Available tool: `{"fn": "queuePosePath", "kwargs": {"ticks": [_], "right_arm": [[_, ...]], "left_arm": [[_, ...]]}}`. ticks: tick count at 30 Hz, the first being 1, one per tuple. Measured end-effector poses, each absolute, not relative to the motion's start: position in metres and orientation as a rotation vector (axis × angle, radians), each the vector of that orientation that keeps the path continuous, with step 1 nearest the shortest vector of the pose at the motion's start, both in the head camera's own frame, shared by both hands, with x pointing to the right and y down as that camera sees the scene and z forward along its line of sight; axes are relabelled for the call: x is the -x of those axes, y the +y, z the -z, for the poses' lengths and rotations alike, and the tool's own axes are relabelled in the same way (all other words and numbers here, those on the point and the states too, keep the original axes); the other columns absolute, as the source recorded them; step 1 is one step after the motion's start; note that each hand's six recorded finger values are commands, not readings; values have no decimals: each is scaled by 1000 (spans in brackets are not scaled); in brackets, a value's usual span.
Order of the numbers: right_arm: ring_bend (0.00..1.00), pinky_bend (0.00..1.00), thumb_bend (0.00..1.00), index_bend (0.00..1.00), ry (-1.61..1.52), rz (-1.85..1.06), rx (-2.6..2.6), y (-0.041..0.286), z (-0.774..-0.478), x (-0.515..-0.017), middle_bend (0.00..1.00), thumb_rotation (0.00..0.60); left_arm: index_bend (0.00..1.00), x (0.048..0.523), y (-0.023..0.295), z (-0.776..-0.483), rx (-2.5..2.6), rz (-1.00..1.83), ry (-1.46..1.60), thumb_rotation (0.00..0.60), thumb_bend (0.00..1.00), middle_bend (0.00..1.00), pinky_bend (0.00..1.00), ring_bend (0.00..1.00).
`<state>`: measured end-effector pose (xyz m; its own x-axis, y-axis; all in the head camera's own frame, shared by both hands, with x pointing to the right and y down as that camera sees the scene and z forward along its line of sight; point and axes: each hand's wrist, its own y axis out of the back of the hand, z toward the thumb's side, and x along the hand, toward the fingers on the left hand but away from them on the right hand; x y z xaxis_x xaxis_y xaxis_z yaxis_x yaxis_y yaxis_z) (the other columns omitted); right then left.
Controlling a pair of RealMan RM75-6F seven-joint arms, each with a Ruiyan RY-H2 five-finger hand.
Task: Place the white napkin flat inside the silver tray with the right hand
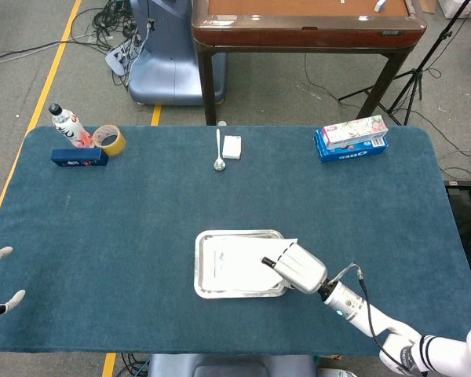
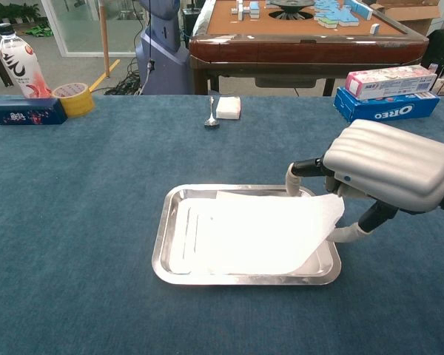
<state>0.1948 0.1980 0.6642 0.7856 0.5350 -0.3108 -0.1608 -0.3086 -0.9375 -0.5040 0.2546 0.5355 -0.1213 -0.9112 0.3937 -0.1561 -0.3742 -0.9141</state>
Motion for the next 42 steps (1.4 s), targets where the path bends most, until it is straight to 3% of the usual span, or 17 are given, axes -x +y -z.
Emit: {"fn": "queuePosePath", "kwargs": {"ticks": [12, 42], "right_arm": [[1000, 1000, 0, 345, -308, -737, 1762, 198, -672, -193, 1000, 600], [1000, 1000, 0, 343, -376, -723, 1790, 197, -688, -160, 1000, 600]], "left_arm": [[226, 504, 255, -535, 1531, 1554, 1210, 600, 171, 0, 242, 0], [227, 508, 254, -532, 1525, 1552, 1226, 600, 171, 0, 242, 0]]}}
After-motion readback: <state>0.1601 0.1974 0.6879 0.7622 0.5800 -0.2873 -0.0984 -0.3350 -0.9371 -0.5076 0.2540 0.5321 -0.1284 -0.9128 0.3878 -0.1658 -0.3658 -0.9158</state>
